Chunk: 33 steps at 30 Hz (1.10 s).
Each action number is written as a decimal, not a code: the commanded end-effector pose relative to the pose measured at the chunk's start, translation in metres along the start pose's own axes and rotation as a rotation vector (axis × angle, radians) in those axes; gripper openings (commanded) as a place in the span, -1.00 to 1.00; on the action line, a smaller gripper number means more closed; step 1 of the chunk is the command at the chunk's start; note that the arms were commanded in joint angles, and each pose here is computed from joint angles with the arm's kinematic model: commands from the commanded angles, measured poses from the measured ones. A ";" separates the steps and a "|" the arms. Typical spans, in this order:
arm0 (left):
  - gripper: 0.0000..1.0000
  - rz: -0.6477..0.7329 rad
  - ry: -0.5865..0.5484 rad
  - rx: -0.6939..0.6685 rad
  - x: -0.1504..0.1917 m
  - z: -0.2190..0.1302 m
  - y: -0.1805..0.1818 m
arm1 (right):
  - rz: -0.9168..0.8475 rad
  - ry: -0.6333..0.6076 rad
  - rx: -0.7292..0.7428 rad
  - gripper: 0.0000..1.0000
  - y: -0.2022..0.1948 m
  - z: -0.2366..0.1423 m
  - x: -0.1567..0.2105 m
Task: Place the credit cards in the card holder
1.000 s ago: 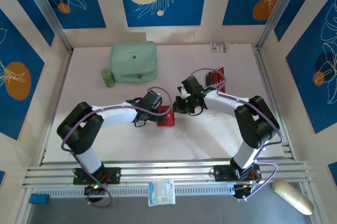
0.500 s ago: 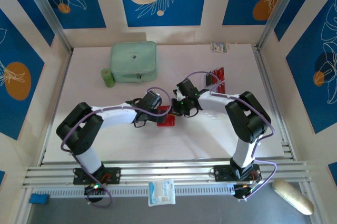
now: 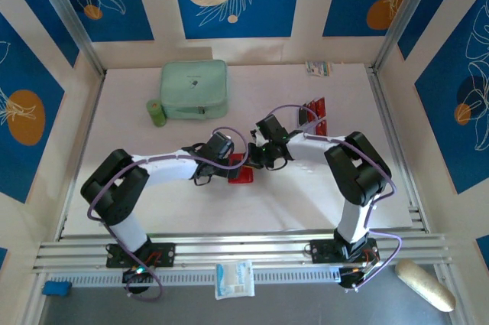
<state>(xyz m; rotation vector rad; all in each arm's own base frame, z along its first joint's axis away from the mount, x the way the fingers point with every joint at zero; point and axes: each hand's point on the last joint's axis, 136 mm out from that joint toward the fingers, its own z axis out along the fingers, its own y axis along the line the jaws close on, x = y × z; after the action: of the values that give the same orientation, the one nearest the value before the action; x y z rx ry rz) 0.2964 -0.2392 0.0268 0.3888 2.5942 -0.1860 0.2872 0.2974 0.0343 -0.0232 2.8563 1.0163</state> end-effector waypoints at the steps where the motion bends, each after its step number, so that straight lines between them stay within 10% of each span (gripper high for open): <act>1: 1.00 0.048 0.107 -0.073 0.037 0.011 0.016 | 0.050 0.073 0.064 -1.00 -0.027 0.016 0.030; 33: 1.00 0.022 0.093 -0.036 0.034 0.001 0.012 | 0.075 0.055 0.084 -1.00 -0.042 0.013 0.038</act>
<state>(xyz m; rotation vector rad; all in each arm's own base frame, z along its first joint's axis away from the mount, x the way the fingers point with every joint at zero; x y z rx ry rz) 0.2906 -0.2328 0.0293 0.3887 2.5990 -0.1721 0.2846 0.2966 0.0317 -0.0016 2.7656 1.0740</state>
